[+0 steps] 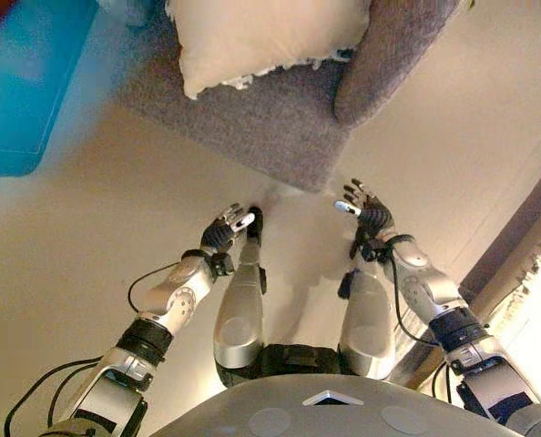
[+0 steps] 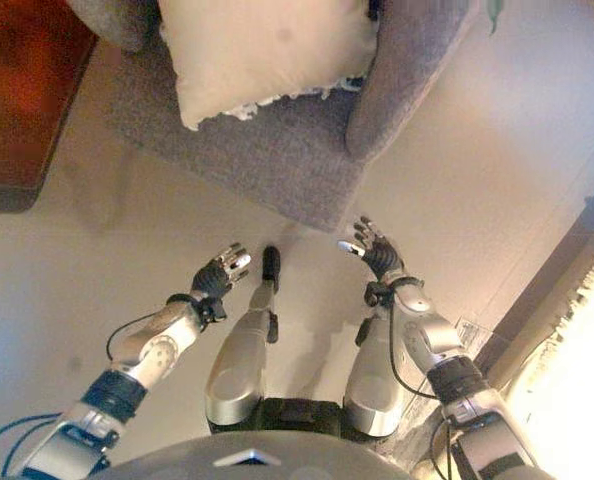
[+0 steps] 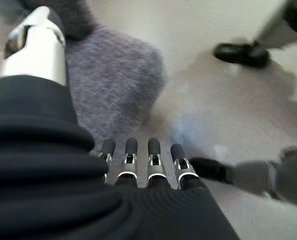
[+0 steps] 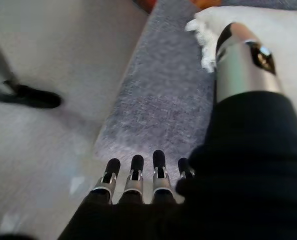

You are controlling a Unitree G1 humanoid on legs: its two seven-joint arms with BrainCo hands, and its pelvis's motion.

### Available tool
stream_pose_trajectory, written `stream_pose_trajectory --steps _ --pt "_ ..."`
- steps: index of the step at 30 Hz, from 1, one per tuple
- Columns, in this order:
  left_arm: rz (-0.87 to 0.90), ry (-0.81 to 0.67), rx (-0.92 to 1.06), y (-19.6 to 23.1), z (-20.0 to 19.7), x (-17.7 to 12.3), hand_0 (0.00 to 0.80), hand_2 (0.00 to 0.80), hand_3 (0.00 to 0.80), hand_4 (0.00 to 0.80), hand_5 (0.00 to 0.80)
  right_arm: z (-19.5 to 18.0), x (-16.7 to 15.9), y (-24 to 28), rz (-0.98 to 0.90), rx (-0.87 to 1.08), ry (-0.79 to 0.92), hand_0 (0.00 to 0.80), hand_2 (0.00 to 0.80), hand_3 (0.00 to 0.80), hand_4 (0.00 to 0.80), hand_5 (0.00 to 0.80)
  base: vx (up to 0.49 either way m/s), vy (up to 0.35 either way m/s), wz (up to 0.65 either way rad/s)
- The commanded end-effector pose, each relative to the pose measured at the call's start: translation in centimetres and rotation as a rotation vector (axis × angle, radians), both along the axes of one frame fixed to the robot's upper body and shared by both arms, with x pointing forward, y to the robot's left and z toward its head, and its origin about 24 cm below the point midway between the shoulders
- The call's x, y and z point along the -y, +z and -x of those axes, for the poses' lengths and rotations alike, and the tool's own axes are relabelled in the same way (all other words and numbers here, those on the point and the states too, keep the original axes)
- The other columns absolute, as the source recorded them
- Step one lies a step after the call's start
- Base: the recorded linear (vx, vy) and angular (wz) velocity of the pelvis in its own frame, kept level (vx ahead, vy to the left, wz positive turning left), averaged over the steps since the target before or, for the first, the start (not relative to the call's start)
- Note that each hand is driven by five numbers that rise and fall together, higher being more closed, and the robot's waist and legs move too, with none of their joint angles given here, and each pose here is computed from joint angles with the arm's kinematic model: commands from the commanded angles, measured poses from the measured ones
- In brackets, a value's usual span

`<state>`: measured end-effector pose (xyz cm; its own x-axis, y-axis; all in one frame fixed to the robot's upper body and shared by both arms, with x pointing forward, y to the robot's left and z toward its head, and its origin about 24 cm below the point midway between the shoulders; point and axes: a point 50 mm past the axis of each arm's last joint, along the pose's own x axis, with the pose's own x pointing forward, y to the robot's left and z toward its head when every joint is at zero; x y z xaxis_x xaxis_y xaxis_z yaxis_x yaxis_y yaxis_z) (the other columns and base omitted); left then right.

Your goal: Pick up the cushion and take it to the sofa

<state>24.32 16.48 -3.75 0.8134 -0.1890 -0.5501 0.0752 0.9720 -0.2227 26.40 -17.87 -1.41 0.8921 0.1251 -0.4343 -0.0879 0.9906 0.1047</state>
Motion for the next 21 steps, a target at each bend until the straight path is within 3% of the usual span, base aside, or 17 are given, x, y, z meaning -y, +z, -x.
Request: stream_pose_trajectory --steps 1,10,21 --pt "-0.13 -0.087 -0.128 -2.6 1.7 -1.6 0.0 0.0 0.0 0.0 0.0 2.4 0.2 -3.6 0.05 -0.175 -0.015 0.0 0.0 0.0 0.0 0.0 0.0 0.0 0.0" --pt "-0.271 -0.09 -0.461 -9.4 7.6 -2.8 0.0 0.0 0.0 0.0 0.0 11.6 2.1 -12.7 0.225 -0.676 0.023 0.0 0.0 0.0 0.0 0.0 0.002 -0.02 -0.02" --pt "-0.256 -0.038 -0.682 -12.3 12.8 -3.6 0.0 0.0 0.0 0.0 0.0 17.3 2.5 -15.1 0.278 -0.889 0.019 0.0 0.0 0.0 0.0 0.0 0.02 -0.009 -0.05"
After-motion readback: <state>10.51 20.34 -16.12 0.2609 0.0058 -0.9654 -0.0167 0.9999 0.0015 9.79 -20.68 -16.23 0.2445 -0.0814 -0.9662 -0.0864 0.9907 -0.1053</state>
